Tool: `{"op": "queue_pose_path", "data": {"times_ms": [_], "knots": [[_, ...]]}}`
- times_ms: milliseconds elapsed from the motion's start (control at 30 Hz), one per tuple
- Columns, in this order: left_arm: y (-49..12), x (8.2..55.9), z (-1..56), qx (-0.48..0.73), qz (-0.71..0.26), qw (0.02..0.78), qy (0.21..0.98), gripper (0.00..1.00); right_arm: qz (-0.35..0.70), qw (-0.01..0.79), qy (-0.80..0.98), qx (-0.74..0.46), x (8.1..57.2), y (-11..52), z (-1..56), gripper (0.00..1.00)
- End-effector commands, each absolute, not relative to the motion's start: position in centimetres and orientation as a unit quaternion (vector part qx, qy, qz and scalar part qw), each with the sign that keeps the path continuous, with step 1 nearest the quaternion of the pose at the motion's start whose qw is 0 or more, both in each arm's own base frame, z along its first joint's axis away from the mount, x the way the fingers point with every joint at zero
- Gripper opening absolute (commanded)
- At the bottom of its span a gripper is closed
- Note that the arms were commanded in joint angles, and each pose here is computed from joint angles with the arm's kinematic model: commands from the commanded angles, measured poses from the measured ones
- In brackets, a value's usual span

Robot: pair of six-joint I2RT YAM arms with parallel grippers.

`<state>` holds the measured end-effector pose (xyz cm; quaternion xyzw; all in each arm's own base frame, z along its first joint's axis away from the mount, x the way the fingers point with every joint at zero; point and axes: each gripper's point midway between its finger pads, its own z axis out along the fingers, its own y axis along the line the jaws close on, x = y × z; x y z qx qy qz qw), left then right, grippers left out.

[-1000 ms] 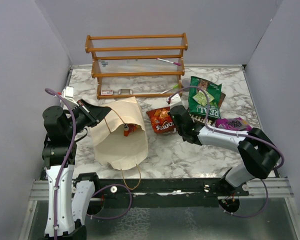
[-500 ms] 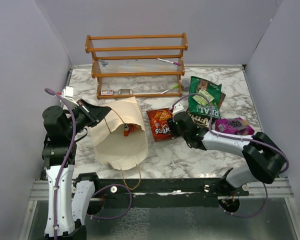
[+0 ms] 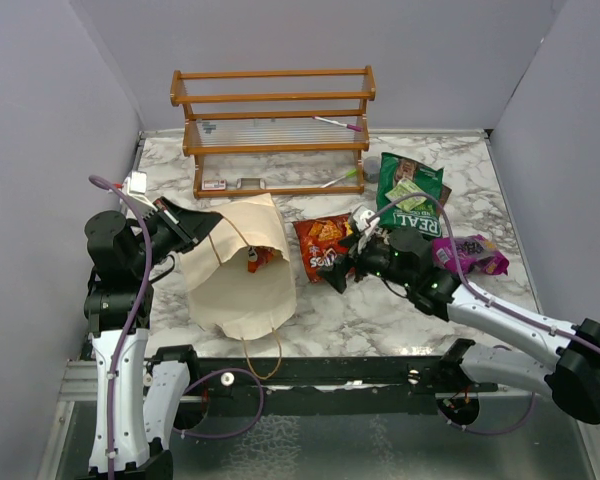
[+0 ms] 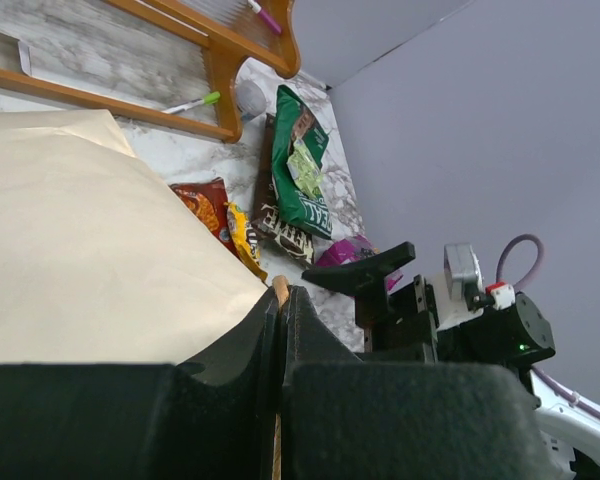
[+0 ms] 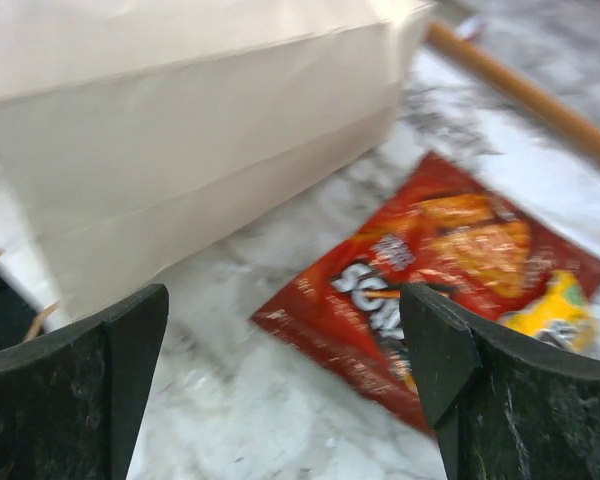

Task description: Take the snacks out of the paper bag

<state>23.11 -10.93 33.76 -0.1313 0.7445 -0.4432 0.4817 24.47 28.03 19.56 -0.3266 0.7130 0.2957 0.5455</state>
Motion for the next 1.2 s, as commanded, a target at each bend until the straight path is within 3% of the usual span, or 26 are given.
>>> {"op": "queue_pose_path", "data": {"times_ms": [0, 100, 333, 567, 900, 1167], "knots": [[-11.1, 23.0, 34.6, -0.117, -0.446, 0.495, 0.736, 0.00, 0.447, 0.474, 0.637, -0.412, 18.0, 31.1, 21.6, 0.99], [-11.1, 23.1, 34.4, -0.120, -0.450, 0.494, 0.734, 0.00, 0.470, 0.444, 0.627, -0.435, 16.2, 32.3, 23.3, 0.99], [-11.1, 23.0, 34.4, -0.120, -0.449, 0.497, 0.733, 0.00, 0.447, 0.513, 0.546, -0.488, 11.0, 34.6, 28.4, 0.99], [-11.1, 22.9, 34.2, -0.122, -0.450, 0.493, 0.734, 0.00, 0.319, 0.542, 0.502, -0.594, 7.5, 39.7, 25.5, 1.00], [-11.0, 22.5, 34.8, -0.121, -0.444, 0.497, 0.735, 0.00, -0.037, 0.563, 0.490, -0.664, 14.7, 43.6, 18.7, 0.99], [-11.0, 22.3, 35.0, -0.119, -0.444, 0.499, 0.735, 0.00, -0.116, 0.520, 0.441, -0.722, 17.4, 44.7, 16.0, 1.00]]}}
